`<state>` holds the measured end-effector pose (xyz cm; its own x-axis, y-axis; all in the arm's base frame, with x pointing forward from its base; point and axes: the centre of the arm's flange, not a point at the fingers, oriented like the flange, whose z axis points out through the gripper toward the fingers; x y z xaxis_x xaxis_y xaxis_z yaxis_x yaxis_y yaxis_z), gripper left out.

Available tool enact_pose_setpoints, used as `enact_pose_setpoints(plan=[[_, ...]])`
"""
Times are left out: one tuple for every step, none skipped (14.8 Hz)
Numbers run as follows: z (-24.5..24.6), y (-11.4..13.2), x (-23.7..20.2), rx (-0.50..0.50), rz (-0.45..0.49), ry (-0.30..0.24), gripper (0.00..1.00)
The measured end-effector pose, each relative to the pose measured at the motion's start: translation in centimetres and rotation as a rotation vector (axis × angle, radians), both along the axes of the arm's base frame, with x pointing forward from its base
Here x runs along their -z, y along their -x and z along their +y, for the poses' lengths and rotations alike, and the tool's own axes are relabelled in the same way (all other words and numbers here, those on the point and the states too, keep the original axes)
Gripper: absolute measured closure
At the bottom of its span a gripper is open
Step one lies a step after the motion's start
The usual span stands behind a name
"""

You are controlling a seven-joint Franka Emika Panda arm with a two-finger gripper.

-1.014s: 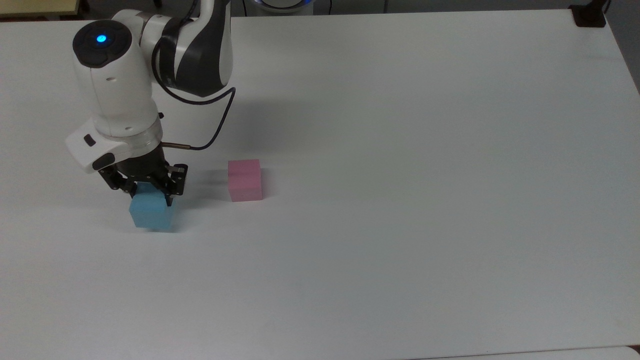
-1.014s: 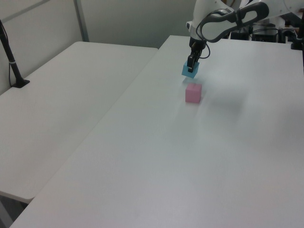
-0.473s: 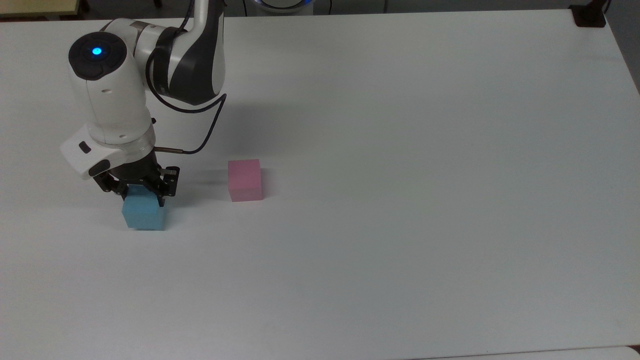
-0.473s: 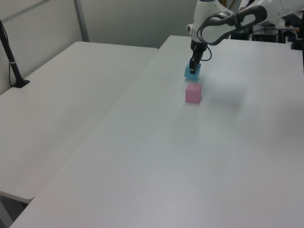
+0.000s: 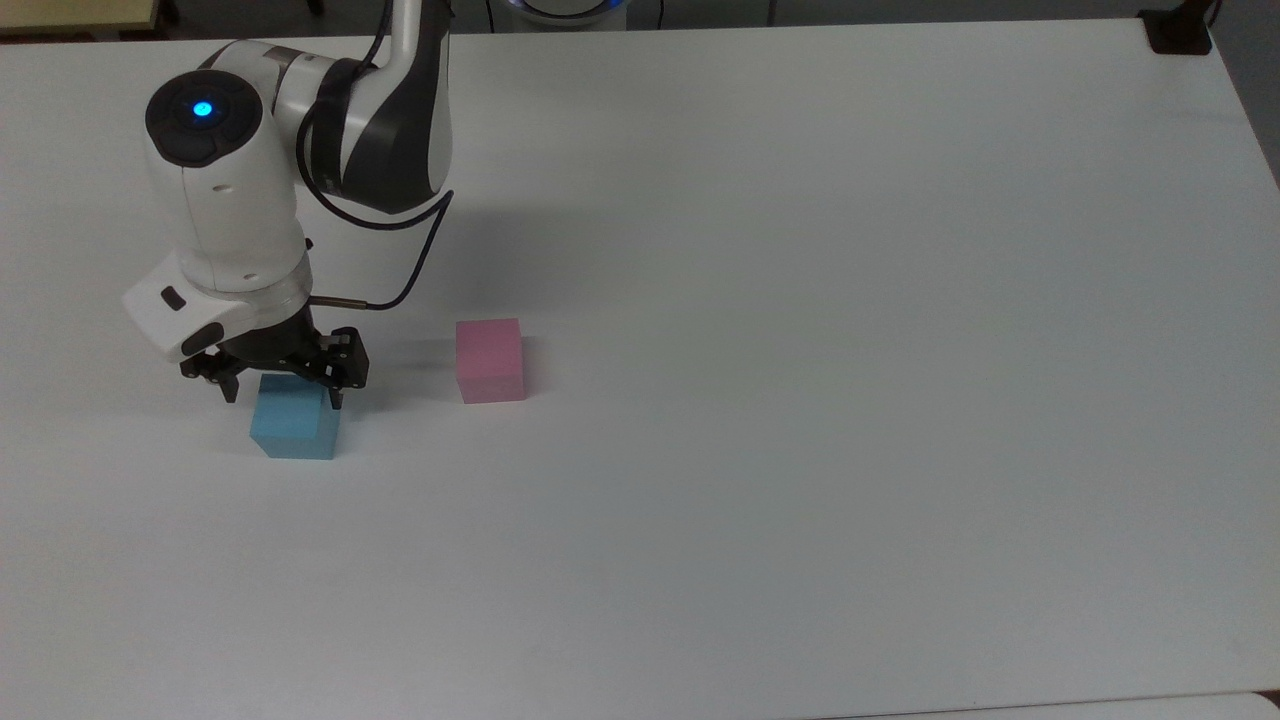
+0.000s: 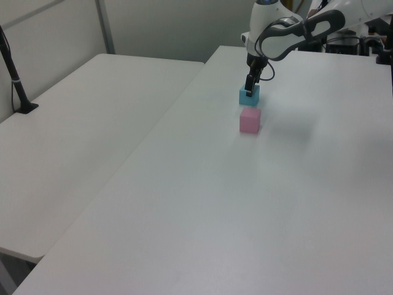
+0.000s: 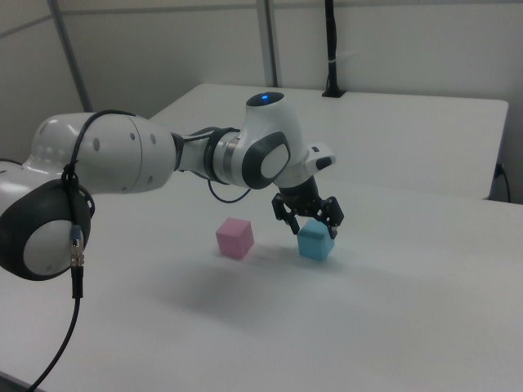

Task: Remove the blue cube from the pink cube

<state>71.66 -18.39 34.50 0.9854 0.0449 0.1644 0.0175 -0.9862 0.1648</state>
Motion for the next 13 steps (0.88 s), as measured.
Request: enact_pose_setpoints(plan=[[0.0,-0.1,-0.3,0.002,-0.006,0.001,0.0],[-0.1,-0.2,-1.0,0.011,-0.019,0.002,0.0],[-0.1,-0.3,-2.2,0.029,-0.039,0.003,0.0],[-0.1,-0.2,-3.5,0.06,-0.061,0.001,0.0],[0.1,0.0,-5.0,0.098,-0.078,-0.004,0.0],[0.4,0.4,-6.5,0.142,-0.08,-0.012,0.0],[0.8,1.0,-8.0,0.188,-0.067,-0.021,0.0],[1.4,1.7,-9.8,0.228,-0.047,-0.028,0.0],[2.1,2.5,-11.6,0.254,-0.031,-0.032,0.0],[2.8,3.3,-13.6,0.272,-0.023,-0.035,0.0],[3.5,4.2,-15.6,0.287,-0.014,-0.04,0.0],[4.4,5.3,-17.4,0.302,-0.004,-0.051,0.0],[5.2,6.2,-19.0,0.315,0.004,-0.064,0.0]])
